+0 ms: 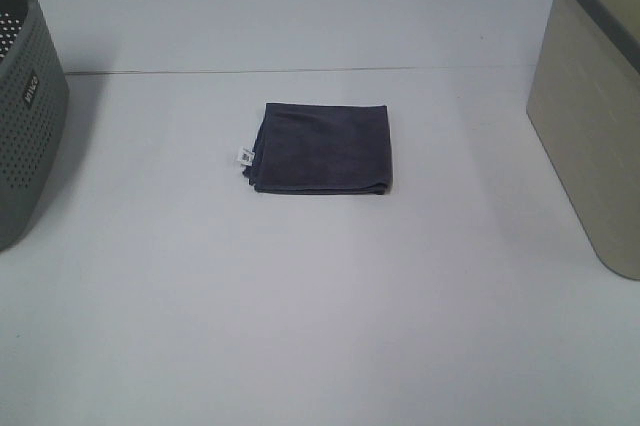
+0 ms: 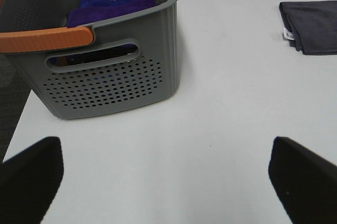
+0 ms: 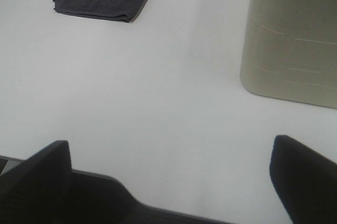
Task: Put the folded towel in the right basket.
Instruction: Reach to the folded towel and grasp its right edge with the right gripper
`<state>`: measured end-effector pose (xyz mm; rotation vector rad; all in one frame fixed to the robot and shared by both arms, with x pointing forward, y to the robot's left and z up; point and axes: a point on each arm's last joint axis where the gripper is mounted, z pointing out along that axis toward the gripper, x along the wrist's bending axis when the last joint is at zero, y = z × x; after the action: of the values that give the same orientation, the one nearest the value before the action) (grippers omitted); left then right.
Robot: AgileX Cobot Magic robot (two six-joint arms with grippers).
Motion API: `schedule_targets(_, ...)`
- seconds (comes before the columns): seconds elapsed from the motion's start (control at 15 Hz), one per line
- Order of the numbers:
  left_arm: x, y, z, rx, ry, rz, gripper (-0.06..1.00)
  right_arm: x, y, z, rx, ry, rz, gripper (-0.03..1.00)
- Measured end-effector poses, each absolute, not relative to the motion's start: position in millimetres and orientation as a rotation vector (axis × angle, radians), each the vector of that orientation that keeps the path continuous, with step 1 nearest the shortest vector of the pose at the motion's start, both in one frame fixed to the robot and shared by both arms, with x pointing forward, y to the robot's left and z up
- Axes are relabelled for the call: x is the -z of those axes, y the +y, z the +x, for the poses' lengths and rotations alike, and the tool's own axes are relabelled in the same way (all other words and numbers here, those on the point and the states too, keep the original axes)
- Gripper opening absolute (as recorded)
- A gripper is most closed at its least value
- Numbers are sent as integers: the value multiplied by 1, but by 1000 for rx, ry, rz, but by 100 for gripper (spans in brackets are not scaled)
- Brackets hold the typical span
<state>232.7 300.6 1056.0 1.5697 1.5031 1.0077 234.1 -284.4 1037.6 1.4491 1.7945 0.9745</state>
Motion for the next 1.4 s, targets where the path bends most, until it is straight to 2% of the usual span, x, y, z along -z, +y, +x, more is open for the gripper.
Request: schedule_targets(1.4, -1056, 301, 233, -1008, 1503, 1570, 99, -1037, -286, 234, -954, 1790, 1447, 98)
